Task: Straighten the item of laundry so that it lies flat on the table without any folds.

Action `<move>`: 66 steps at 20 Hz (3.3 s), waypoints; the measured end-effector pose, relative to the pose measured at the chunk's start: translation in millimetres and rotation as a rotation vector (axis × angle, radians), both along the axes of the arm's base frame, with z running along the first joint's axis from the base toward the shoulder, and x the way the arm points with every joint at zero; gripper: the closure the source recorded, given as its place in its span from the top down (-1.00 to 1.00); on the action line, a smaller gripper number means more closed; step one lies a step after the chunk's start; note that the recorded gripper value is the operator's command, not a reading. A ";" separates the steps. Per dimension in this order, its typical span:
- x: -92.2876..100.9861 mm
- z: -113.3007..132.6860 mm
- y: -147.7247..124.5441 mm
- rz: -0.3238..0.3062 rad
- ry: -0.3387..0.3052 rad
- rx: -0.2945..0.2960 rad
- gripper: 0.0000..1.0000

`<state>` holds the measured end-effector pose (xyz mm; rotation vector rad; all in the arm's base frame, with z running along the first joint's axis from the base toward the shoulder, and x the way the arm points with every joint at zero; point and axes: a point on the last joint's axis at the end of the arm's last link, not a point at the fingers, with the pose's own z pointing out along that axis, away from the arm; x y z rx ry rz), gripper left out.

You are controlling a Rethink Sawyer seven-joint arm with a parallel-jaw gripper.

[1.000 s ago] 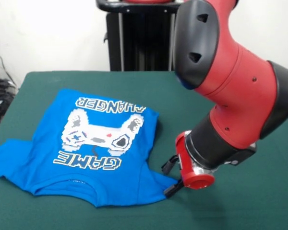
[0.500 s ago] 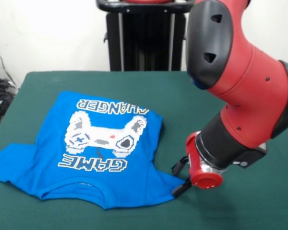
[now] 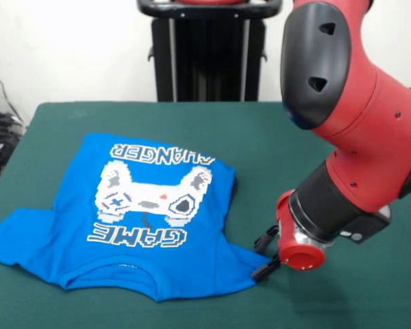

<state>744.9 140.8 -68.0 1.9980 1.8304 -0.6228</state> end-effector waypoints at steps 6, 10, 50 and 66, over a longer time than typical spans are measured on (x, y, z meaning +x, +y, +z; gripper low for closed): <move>0.1 -0.1 0.2 -0.009 -0.005 0.000 1.00; 0.3 0.1 1.2 -0.009 -0.006 0.002 1.00; -8.2 4.2 53.3 0.014 -0.029 0.042 1.00; -15.1 90.4 18.0 -0.059 -0.191 0.066 1.00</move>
